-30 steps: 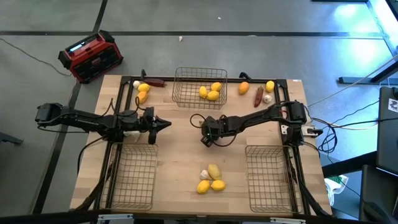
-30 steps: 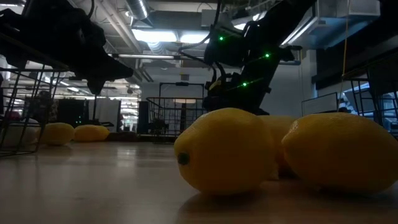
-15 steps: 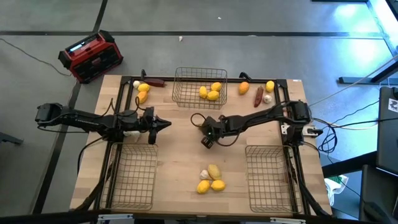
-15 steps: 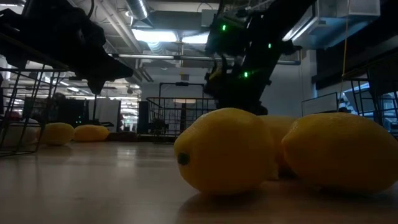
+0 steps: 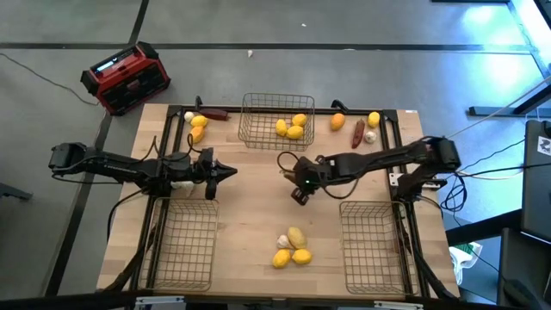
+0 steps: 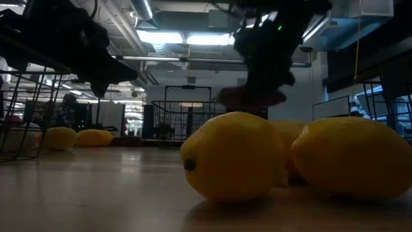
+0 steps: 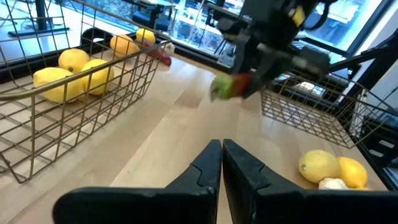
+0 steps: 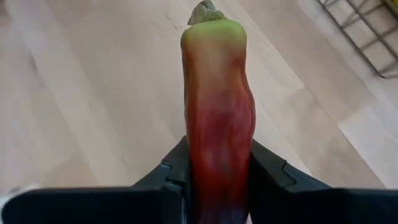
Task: Sort produce into baskets
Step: Put the chili bell pepper into the bottom right wire basket
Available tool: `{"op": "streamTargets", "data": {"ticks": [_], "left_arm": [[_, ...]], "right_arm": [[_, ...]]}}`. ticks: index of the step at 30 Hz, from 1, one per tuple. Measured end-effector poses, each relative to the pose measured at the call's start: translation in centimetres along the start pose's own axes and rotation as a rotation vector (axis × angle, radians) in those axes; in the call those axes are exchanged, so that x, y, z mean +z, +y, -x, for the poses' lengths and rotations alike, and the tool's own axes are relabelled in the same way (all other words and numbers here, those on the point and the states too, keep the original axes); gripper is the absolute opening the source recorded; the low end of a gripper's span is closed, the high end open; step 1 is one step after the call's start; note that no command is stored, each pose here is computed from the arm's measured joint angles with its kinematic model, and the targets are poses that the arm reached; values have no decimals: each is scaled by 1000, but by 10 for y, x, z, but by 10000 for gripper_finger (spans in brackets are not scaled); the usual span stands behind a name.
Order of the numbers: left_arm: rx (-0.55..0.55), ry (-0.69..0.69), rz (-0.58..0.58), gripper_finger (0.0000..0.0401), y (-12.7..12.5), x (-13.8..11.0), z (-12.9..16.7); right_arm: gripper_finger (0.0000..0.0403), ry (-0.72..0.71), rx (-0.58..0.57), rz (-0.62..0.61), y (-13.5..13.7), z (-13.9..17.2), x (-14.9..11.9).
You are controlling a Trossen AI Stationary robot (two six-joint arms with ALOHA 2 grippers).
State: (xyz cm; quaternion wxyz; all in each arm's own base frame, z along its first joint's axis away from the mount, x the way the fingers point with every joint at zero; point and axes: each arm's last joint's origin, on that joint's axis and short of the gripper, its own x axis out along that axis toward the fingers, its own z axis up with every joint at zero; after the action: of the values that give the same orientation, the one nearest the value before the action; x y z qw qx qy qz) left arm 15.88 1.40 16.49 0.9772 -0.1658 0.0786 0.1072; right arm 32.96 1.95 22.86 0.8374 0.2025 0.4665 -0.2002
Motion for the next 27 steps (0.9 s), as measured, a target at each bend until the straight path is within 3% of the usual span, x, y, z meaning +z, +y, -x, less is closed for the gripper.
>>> {"op": "streamTargets", "data": {"ticks": [9, 15, 27], "left_arm": [[-1, -2, 0, 13, 0, 0, 0], [-1, -2, 1, 13, 0, 0, 0], [-1, -1, 0, 13, 0, 0, 0]], "right_arm": [[95, 7, 37, -68, -2, 70, -22], [95, -16, 134, -123, 5, 110, -41], [95, 134, 232, -279, 28, 157, -105]]}}
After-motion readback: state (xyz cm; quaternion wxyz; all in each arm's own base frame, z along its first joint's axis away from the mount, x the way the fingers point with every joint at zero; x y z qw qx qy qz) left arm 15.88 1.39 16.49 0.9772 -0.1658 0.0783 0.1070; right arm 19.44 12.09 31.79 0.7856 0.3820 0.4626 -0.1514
